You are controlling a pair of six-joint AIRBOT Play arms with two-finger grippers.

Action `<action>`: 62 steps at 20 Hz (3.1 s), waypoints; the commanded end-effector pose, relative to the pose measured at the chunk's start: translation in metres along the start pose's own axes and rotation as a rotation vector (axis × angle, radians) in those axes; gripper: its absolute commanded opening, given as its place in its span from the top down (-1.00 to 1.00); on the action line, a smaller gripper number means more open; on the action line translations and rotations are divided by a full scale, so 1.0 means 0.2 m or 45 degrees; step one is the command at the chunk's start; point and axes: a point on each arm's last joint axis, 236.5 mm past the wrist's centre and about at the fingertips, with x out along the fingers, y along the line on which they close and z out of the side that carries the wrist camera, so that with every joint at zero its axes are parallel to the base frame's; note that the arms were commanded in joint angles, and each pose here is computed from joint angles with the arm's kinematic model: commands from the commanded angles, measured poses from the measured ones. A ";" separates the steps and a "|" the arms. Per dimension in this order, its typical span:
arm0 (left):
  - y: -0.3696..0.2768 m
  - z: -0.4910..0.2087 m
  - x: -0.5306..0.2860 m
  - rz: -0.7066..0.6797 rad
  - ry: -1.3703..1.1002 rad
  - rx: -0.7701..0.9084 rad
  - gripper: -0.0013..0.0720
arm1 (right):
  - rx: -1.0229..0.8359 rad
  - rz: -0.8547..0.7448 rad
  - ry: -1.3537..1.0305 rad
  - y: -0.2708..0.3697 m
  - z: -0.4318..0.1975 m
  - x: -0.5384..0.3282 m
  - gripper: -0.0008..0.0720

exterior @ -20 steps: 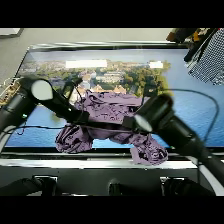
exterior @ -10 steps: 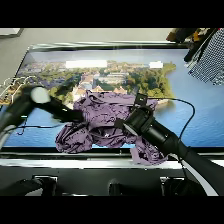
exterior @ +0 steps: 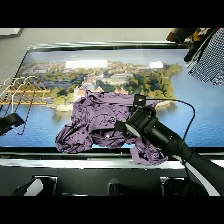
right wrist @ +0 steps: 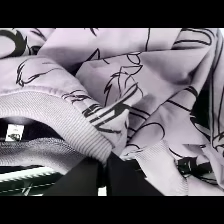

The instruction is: Fold the clothes and pants, and hang the long-sleeved shirts on hangers.

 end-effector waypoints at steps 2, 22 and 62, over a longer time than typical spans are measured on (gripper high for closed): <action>0.34 0.10 0.11 0.025 -0.024 -0.236 -0.77 | -0.029 -0.023 0.031 -0.02 -0.03 0.00 0.85; 0.38 0.05 0.77 -0.040 0.329 0.198 -0.63 | -0.014 -0.091 0.068 -0.09 -0.06 -0.01 0.84; -1.04 -1.02 -0.60 -0.767 -0.047 1.621 0.88 | 0.117 -0.083 0.058 -0.36 0.30 0.07 0.85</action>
